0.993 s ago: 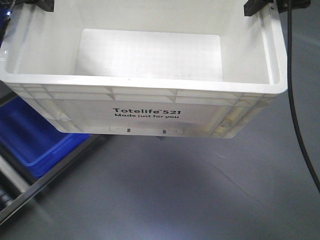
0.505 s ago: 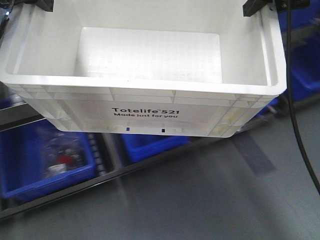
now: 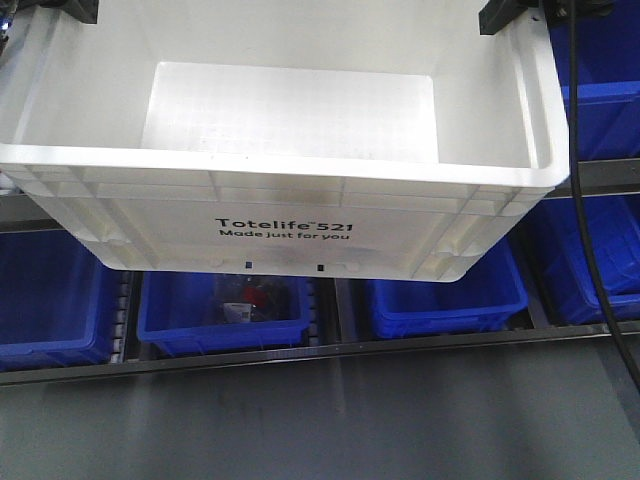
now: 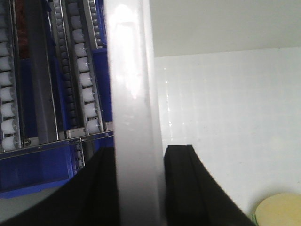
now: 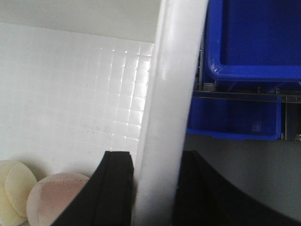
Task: Place moving items into box and shelve
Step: 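Hold the tote with both grippers while the base turns to face the shelf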
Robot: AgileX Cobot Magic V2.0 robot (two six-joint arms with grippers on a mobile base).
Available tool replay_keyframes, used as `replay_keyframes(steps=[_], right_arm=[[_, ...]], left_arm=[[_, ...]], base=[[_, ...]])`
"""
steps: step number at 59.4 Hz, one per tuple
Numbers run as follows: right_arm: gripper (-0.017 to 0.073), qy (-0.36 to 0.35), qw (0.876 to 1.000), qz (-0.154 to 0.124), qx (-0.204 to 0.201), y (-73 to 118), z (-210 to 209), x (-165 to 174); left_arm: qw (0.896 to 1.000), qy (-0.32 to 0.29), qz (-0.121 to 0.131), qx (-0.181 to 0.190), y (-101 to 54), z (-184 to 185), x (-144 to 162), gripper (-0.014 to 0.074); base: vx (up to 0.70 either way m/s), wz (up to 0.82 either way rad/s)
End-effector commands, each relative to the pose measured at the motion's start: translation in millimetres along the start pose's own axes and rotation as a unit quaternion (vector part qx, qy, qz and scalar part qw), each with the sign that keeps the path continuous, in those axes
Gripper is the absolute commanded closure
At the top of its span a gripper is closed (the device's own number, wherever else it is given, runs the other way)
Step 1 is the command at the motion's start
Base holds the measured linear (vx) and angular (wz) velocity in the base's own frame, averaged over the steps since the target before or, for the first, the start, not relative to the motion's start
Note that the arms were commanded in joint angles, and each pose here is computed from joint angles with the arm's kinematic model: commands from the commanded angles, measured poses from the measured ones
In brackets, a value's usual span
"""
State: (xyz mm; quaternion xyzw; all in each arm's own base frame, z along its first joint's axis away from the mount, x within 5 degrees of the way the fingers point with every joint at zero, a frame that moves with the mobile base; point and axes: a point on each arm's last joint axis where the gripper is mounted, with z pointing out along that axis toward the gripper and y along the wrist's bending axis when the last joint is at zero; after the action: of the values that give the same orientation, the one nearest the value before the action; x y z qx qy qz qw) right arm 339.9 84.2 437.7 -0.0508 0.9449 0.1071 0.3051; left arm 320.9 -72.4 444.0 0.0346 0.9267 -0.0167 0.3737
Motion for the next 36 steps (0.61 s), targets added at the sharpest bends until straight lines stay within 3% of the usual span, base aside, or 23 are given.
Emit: replay_keyframes(steps=[1, 36], right_arm=[[0.0564, -0.059, 0.998, -0.015, 0.027, -5.7, -42.3, -2.3], [0.0564, -0.059, 0.998, -0.015, 0.027, -5.6, -42.3, -2.3]], left_arm=[[0.994, -0.104, 0.009, -0.021, 9.5, -36.8, -15.5, 0.0591], [0.994, -0.104, 0.009, -0.021, 9.5, -36.8, -15.5, 0.0591]], base=[[0.03, 0.22], [0.03, 0.19]])
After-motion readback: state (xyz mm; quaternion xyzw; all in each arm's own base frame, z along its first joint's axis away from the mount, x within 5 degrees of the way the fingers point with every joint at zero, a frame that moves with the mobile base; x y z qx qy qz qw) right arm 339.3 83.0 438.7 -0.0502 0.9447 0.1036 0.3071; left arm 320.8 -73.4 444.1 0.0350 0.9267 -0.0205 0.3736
